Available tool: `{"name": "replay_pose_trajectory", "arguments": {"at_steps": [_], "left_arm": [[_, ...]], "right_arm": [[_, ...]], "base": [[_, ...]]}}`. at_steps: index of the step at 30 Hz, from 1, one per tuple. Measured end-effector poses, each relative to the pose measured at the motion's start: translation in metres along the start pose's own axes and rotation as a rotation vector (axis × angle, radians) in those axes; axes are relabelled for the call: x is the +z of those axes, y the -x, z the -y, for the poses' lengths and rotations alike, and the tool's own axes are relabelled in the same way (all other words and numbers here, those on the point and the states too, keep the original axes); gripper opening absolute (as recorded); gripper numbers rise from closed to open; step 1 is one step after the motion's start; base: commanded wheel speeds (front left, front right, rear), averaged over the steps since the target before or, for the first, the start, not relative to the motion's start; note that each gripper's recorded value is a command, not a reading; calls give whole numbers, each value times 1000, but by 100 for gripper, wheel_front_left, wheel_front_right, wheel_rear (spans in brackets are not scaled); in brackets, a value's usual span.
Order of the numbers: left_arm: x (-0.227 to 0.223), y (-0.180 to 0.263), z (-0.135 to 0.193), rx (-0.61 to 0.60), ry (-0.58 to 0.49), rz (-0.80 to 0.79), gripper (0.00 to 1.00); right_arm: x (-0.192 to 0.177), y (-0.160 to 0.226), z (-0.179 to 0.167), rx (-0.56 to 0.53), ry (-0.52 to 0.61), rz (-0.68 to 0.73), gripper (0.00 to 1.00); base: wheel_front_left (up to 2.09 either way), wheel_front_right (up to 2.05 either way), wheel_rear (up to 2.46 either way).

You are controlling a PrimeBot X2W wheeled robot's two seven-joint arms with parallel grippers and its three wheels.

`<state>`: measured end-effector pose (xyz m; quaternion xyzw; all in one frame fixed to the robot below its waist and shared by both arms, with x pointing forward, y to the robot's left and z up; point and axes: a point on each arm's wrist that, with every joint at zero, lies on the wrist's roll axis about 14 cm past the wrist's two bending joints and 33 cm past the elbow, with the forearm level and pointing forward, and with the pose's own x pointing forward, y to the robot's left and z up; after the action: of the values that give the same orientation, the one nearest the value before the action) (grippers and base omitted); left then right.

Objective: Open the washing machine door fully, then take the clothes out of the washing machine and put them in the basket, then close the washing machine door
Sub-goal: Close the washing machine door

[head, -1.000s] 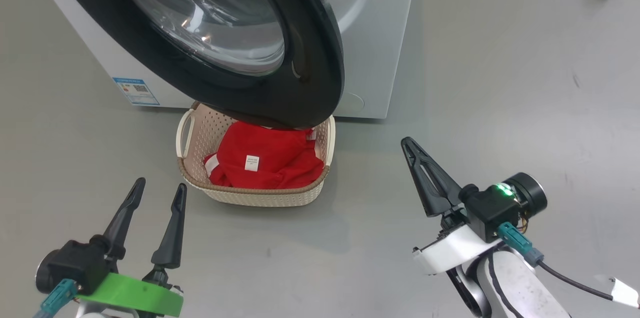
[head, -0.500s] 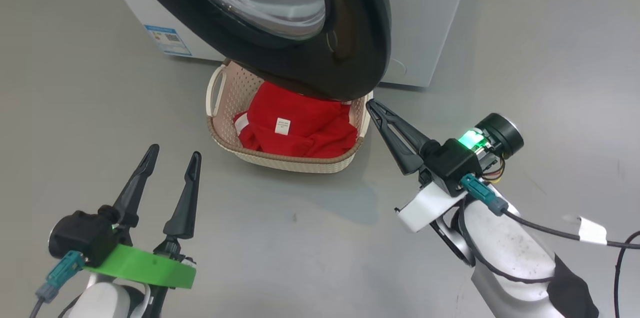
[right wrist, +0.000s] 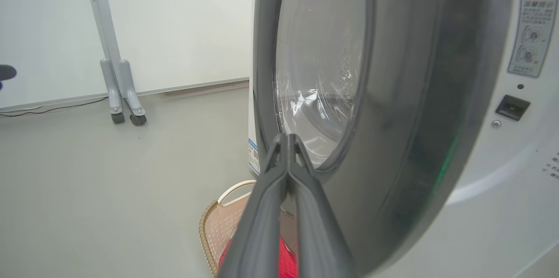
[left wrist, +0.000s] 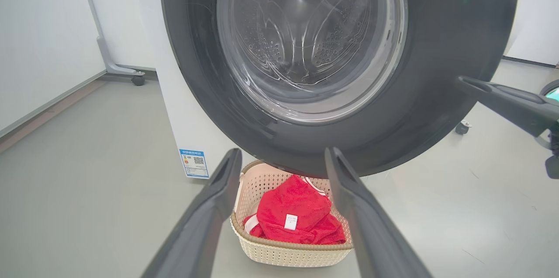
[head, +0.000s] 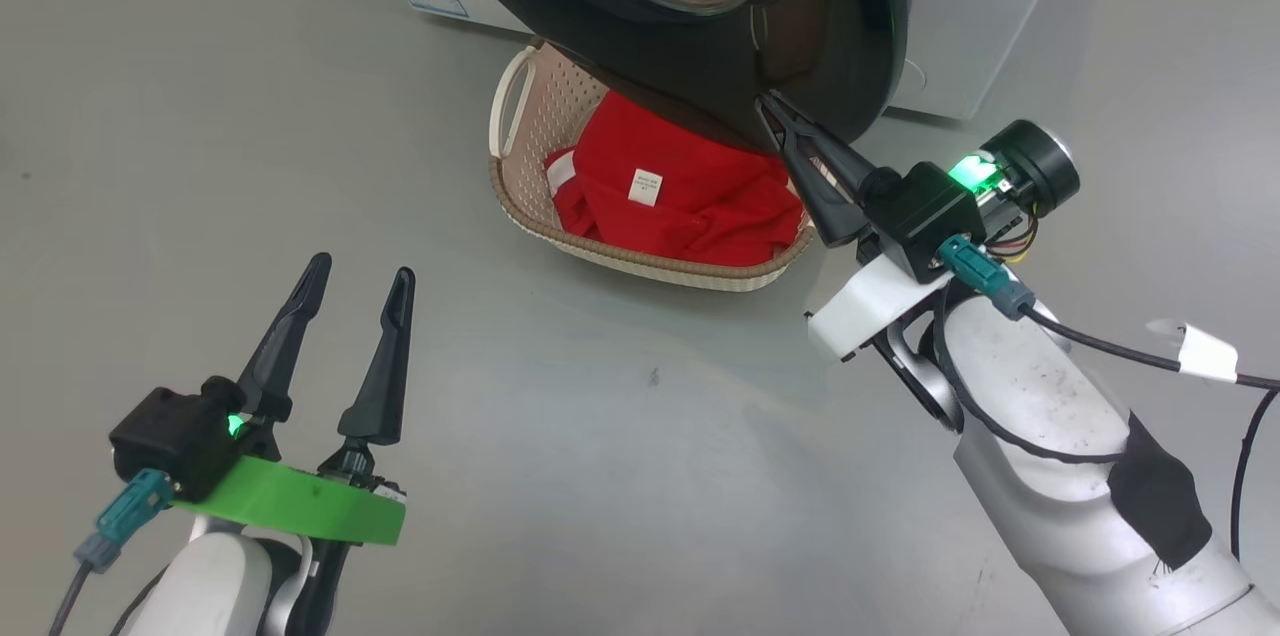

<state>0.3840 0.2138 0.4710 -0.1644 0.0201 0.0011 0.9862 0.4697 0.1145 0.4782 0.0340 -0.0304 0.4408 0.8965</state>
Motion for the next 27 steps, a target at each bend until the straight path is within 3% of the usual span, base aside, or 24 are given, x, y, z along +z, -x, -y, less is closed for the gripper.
{"name": "replay_pose_trajectory", "arguments": {"at_steps": [6,27], "left_arm": [[-6,0,-11,36,-6,-21,100],[-17,-12,-6,25,15,-45,100]], "right_arm": [[-13,-11,9,-11,-24,-12,0],[-23,-24,48,-108,-32,-7,0]], "base": [[0,0,0],[0,0,0]]}}
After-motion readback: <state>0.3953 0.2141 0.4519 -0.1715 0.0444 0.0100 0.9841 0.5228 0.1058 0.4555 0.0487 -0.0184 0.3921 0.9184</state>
